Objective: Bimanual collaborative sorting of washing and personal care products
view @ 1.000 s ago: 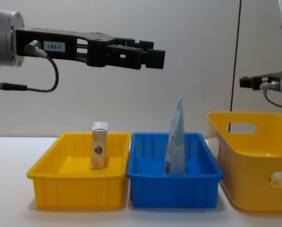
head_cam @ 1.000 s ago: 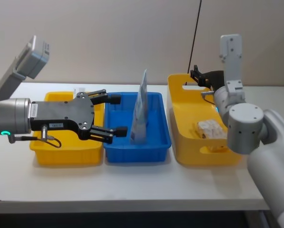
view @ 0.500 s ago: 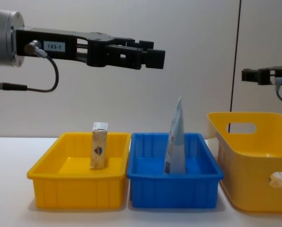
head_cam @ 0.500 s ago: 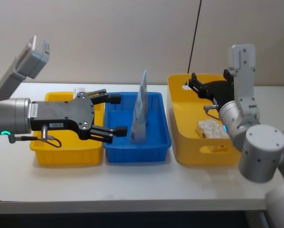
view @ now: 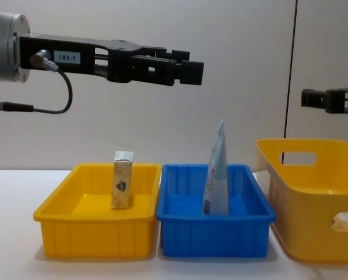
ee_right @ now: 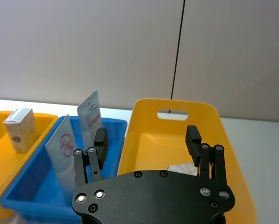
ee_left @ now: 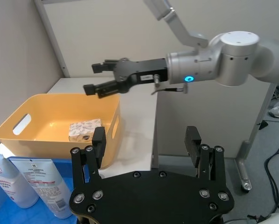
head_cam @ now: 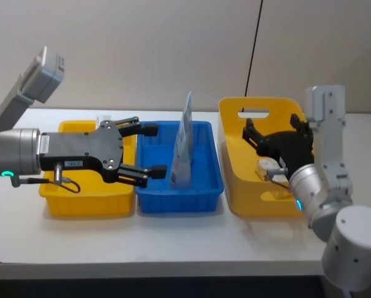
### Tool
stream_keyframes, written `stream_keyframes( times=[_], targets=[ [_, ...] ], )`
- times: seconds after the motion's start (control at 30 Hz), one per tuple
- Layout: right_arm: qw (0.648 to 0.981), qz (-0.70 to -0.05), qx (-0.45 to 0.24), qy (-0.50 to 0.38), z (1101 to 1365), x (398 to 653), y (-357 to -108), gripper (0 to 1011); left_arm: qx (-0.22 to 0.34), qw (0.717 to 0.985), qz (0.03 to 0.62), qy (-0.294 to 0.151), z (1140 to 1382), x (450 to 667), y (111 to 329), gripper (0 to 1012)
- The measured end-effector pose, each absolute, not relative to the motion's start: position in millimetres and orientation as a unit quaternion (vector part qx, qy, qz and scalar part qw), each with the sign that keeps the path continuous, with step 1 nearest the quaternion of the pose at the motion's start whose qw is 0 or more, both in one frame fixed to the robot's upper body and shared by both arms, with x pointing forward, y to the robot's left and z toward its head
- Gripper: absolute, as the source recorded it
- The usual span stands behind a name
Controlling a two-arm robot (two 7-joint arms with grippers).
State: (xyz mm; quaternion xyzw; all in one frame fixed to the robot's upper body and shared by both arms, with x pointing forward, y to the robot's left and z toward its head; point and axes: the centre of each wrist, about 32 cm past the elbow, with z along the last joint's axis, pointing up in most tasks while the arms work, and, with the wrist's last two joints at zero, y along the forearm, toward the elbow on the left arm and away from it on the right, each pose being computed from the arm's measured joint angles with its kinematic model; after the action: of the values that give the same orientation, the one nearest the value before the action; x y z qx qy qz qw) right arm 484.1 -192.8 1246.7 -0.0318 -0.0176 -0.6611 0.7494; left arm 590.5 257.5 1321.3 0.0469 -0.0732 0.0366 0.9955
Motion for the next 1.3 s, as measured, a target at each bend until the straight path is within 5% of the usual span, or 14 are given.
stream_keyframes(
  times=[0.67, 1.3],
  targets=[
    [0.774, -0.632, -0.033, 0.004, 1234.4, 443.8, -169.2, 1004, 0.047, 0.996, 0.037, -0.073, 1321.3, 590.5, 257.5, 1001],
    [0.783, -0.617, -0.072, -0.018, 1216.1, 475.2, -151.8, 1004, 0.047, 0.996, 0.037, -0.073, 1321.3, 590.5, 257.5, 1001]
  ],
)
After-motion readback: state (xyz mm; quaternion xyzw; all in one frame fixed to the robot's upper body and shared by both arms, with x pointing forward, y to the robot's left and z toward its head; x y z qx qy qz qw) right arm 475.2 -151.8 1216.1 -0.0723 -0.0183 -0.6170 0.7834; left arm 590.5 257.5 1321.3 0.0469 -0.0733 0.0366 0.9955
